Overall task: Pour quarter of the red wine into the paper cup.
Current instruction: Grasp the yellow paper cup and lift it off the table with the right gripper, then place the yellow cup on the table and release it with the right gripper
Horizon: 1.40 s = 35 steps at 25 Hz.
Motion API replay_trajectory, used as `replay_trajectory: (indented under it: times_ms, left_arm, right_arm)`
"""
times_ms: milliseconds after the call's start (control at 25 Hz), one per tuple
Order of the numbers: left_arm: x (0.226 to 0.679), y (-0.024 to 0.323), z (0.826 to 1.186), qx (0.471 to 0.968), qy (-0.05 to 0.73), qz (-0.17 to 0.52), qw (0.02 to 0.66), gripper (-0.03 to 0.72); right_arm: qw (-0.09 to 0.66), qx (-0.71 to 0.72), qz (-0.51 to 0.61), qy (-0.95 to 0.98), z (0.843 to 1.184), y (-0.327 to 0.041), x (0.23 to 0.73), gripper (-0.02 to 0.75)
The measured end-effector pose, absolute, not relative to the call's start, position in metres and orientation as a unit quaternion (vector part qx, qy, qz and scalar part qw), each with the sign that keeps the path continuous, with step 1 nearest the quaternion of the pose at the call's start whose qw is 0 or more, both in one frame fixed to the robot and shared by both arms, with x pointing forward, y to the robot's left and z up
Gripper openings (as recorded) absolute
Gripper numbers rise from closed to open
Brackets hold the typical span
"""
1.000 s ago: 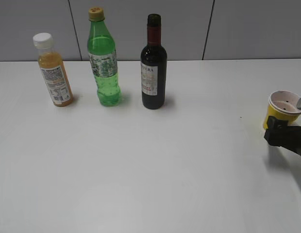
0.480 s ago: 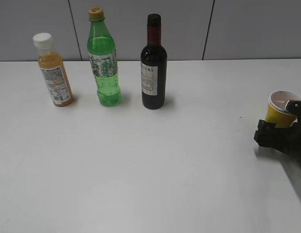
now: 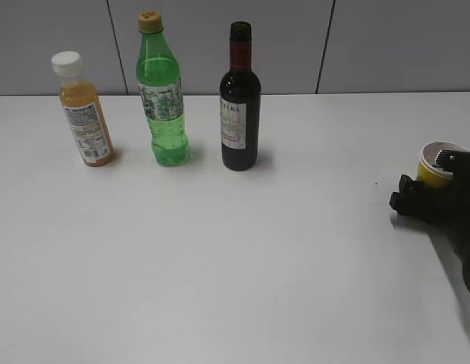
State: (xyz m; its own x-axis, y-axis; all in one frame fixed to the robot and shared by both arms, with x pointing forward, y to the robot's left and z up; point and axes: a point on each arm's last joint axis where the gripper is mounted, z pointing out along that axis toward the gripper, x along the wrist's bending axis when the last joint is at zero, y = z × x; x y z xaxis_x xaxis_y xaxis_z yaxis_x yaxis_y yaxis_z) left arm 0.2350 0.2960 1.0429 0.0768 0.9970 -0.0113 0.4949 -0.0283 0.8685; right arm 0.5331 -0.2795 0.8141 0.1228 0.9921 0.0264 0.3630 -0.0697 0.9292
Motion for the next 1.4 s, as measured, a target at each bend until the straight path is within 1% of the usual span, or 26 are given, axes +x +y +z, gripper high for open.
replay_trajectory:
  times_ms: [120,440,720,880,960,1080,1200,1320,1400]
  left_arm:
    - [0.235,0.296,1.043,0.633,0.59,0.338,0.372,0.238]
    - [0.235,0.296,1.043,0.633,0.59,0.338,0.372,0.238]
    - [0.235,0.296,1.043,0.633,0.59,0.338,0.372,0.238]
    - [0.235,0.296,1.043,0.633,0.59,0.338,0.372,0.238]
    - [0.235,0.296,1.043,0.633,0.59,0.338,0.372,0.238]
    - [0.235,0.296,1.043,0.633,0.59,0.338,0.372,0.238]
    - [0.235,0.296,1.043,0.633,0.59,0.338,0.372,0.238]
    - [0.235,0.296,1.043,0.633,0.59,0.338,0.372,0.238]
    - [0.235,0.296,1.043,0.633,0.59,0.338,0.372,0.238]
  right_arm:
    - [0.418,0.622,0.384,0.54,0.812,-0.279,0.537,0.611]
    - [0.42,0.622,0.383,0.538,0.811,-0.28,0.537,0.459]
    - [0.414,0.625,0.382,0.54,0.822,-0.28,0.53,0.447]
    - [0.402,0.588,0.42,0.562,0.838,-0.27,0.532,0.447]
    - [0.384,0.547,0.452,0.591,0.846,-0.26,0.533,0.447]
    - [0.333,0.451,0.505,0.656,0.855,-0.238,0.529,0.447]
    - [0.261,0.316,0.554,0.725,0.859,-0.212,0.523,0.447]
    - [0.203,0.19,0.585,0.762,0.864,-0.193,0.521,0.447]
    - [0.164,0.151,0.6,0.768,0.868,-0.185,0.523,0.447]
